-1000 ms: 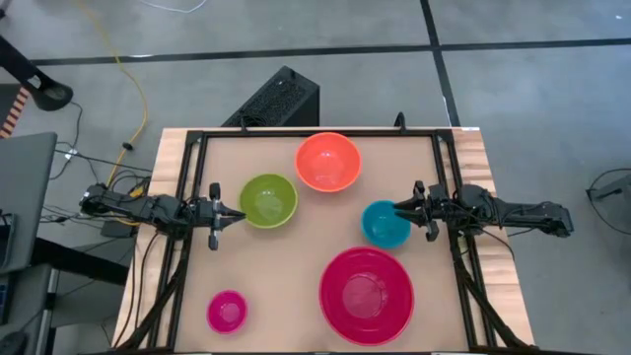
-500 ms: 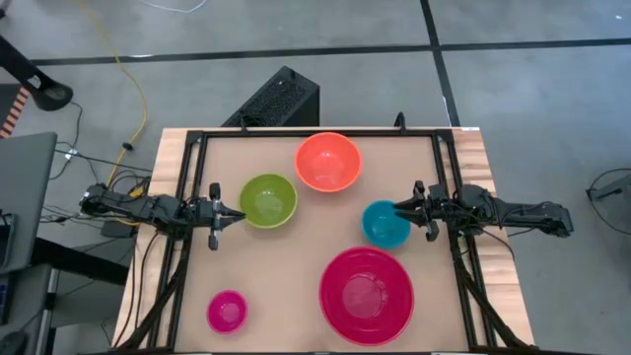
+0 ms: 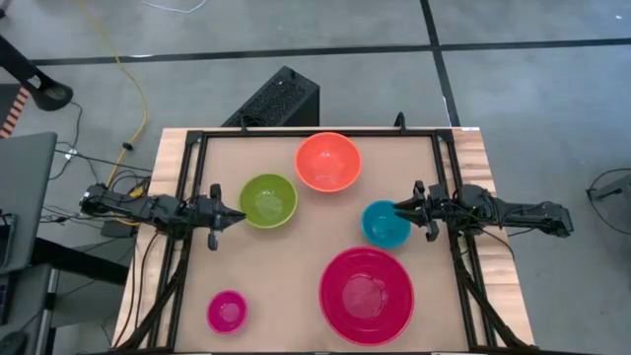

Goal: Nest bowls inside each other by size order
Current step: Stack the orange bowl on the red bowl

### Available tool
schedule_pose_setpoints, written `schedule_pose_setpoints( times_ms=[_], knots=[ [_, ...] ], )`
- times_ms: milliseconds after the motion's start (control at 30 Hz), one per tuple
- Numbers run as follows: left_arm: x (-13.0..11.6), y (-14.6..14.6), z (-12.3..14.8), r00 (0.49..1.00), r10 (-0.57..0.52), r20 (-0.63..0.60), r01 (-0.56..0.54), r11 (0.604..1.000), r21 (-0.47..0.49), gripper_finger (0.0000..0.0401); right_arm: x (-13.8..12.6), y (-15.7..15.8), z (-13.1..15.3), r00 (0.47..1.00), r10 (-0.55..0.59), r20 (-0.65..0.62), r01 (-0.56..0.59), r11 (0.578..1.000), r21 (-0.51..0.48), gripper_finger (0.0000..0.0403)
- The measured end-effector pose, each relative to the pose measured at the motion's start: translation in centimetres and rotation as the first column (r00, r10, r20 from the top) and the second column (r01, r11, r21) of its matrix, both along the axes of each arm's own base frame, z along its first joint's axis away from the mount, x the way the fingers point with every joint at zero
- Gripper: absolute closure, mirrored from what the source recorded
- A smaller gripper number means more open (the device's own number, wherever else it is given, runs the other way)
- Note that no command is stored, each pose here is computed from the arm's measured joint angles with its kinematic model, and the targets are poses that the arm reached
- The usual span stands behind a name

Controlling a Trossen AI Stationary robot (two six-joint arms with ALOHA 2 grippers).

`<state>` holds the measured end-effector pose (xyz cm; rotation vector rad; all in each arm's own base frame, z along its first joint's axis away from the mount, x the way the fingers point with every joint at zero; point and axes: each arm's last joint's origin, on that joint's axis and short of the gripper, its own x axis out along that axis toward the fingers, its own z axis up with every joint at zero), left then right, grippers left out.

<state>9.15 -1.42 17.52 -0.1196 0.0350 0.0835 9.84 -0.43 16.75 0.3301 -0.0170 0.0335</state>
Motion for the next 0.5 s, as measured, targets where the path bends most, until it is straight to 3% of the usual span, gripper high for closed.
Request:
schedule_pose_setpoints(
  times_ms=[100, 233, 300, 433, 500],
  knots=[
    [0.0, 0.1, 0.4, 0.998, 0.04, 0.056, -0.025, 0.971, -0.237, 0.0383, 0.0, 0.0, 0.0, 1.0, 0.0, 0.0, 0.0, 1.0, 0.0, 0.0286],
    [-0.1, 0.4, 0.4, 0.981, 0.178, 0.072, -0.128, 0.887, -0.444, 0.0383, 0.0, 0.0, 0.0, 1.0, 0.0, 0.0, 0.0, 1.0, 0.0, 0.0286],
    [-0.2, 0.7, 0.6, 0.955, 0.282, 0.096, -0.187, 0.819, -0.542, 0.0383, 0.0, 0.0, 0.0, 1.0, 0.0, 0.0, 0.0, 1.0, 0.0, 0.0286],
    [-0.3, 1.0, 0.7, 0.909, 0.403, 0.107, -0.187, 0.623, -0.76, 0.0383, 0.0, 0.0, 0.0, 1.0, -0.001, 0.0, 0.001, 1.0, 0.0, 0.0286],
    [-0.2, 1.0, 0.6, 0.915, 0.389, 0.102, -0.161, 0.587, -0.794, 0.0383, 0.0, 0.0, 0.0, 1.0, -0.016, 0.0, 0.016, 1.0, 0.0, 0.0286]
  ],
)
